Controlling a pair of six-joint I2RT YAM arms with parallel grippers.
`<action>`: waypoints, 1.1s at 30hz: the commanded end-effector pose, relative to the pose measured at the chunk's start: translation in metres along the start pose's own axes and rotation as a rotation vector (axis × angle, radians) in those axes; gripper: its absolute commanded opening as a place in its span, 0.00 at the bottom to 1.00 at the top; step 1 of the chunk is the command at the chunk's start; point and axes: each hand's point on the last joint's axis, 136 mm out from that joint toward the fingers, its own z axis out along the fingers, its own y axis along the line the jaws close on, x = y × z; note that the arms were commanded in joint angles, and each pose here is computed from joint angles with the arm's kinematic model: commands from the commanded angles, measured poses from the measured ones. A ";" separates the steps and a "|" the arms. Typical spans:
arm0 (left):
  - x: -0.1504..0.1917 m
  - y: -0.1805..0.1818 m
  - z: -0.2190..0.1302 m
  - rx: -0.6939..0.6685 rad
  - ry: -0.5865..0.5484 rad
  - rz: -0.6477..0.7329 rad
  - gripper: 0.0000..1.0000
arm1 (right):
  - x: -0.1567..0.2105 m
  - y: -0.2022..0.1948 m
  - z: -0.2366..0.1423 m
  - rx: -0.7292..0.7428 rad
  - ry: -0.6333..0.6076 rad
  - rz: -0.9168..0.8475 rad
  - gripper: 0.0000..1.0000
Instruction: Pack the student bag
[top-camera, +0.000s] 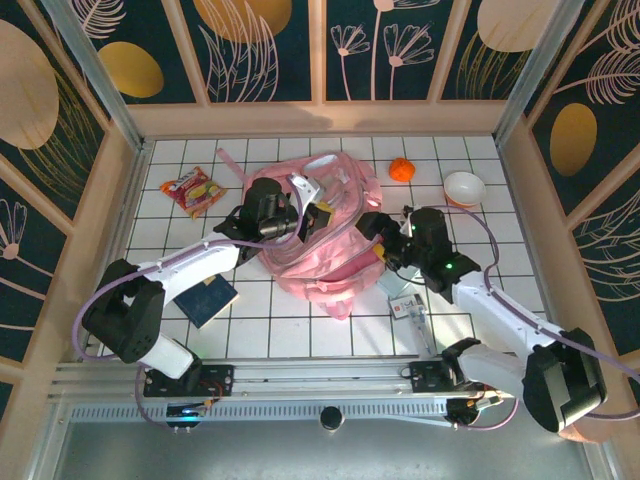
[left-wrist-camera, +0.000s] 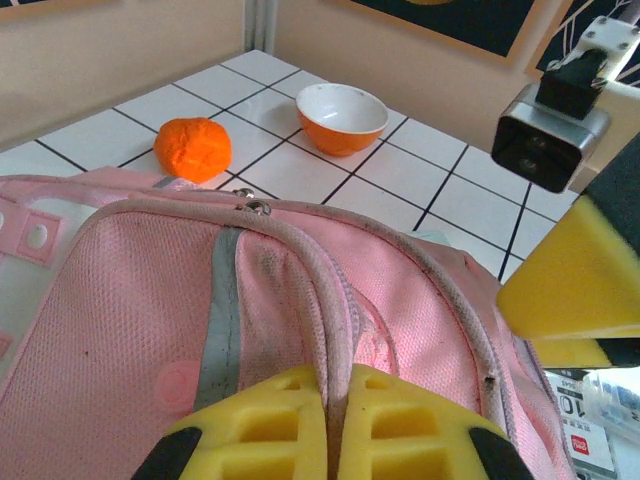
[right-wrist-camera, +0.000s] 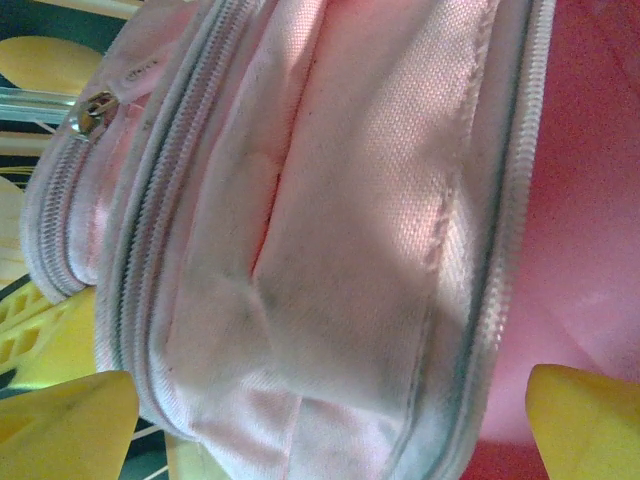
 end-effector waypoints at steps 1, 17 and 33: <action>-0.053 -0.021 -0.014 0.068 -0.165 0.054 0.00 | -0.008 0.020 0.008 -0.083 -0.018 -0.047 0.98; -0.050 -0.015 -0.025 0.016 -0.221 0.012 0.14 | -0.009 0.037 0.020 -0.161 -0.024 -0.071 0.29; -0.025 0.002 -0.054 -0.160 -0.108 -0.227 0.61 | -0.049 0.084 0.004 -0.349 -0.262 -0.015 0.00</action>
